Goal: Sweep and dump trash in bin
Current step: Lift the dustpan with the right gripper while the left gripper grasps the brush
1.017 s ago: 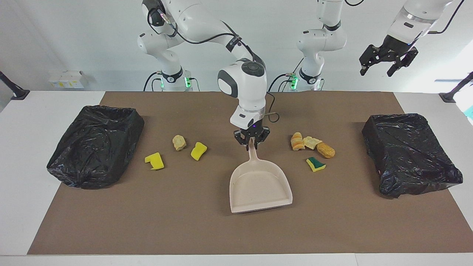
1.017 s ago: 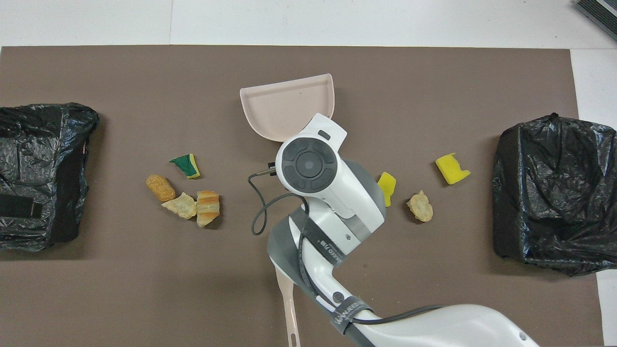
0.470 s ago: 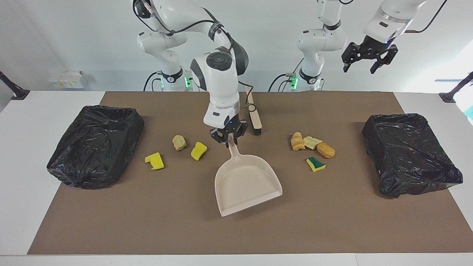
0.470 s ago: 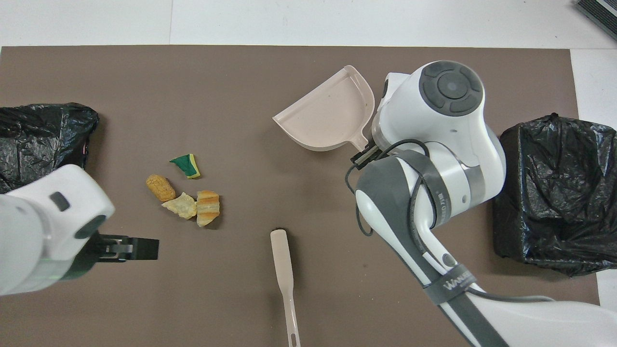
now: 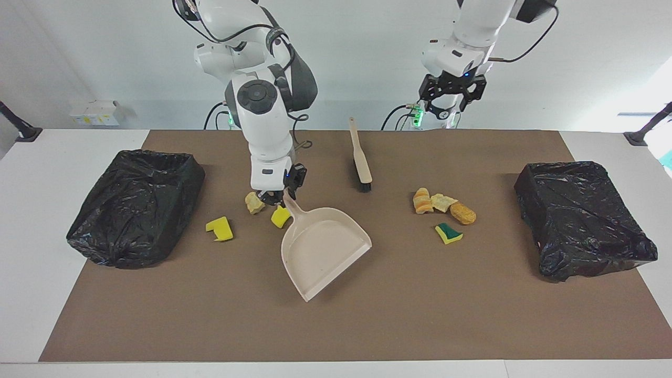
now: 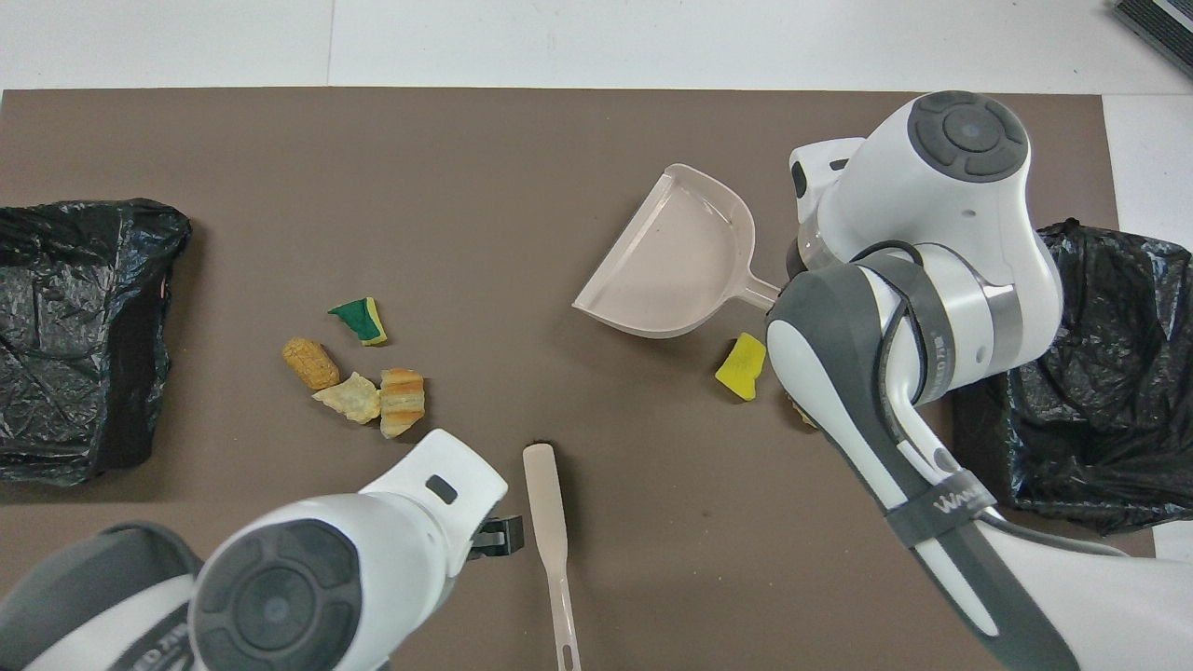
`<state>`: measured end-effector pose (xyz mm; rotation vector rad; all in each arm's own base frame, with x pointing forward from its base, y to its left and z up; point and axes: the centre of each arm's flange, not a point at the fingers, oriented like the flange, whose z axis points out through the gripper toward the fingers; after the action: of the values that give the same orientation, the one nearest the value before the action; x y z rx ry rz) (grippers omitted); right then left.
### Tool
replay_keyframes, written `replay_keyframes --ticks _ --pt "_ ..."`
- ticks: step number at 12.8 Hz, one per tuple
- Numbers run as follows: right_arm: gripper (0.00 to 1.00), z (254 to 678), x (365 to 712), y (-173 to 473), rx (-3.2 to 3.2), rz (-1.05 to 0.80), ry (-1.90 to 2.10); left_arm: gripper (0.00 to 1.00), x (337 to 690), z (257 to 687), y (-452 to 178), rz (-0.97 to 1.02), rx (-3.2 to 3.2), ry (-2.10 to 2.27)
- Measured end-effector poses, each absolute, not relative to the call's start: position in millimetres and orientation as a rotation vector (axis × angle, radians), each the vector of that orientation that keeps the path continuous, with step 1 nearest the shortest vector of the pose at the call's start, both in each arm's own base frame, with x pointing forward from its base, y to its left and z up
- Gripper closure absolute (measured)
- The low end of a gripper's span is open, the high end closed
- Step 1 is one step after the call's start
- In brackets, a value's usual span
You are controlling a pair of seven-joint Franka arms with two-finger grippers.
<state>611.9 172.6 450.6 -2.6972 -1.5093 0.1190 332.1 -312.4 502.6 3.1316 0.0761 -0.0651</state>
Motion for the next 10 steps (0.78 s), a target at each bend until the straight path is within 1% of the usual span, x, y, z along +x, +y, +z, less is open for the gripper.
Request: replay_keyframes --ticks 2,4,5,7,10 --pt "0.68 448.1 606.8 172.4 -2.650 0.155 -1.676 0.00 303.2 458.7 -336.9 -0.055 3.128 0.110" --pt "0.68 450.3 598.5 183.6 -2.627 0.180 -1.795 0.00 272.8 405.2 -357.4 -0.079 3.148 0.091" --pt "0.68 451.5 595.0 189.0 -2.617 0.188 -1.839 0.00 263.3 386.3 -363.1 -0.083 3.153 0.075" --pt "0.68 445.7 590.3 190.7 -2.573 0.223 -1.953 0.00 252.9 365.7 -372.1 -0.076 3.147 0.052" --pt "0.68 423.7 585.0 184.5 -2.480 0.198 -2.084 0.00 240.0 352.9 -386.5 -0.070 3.140 0.015"
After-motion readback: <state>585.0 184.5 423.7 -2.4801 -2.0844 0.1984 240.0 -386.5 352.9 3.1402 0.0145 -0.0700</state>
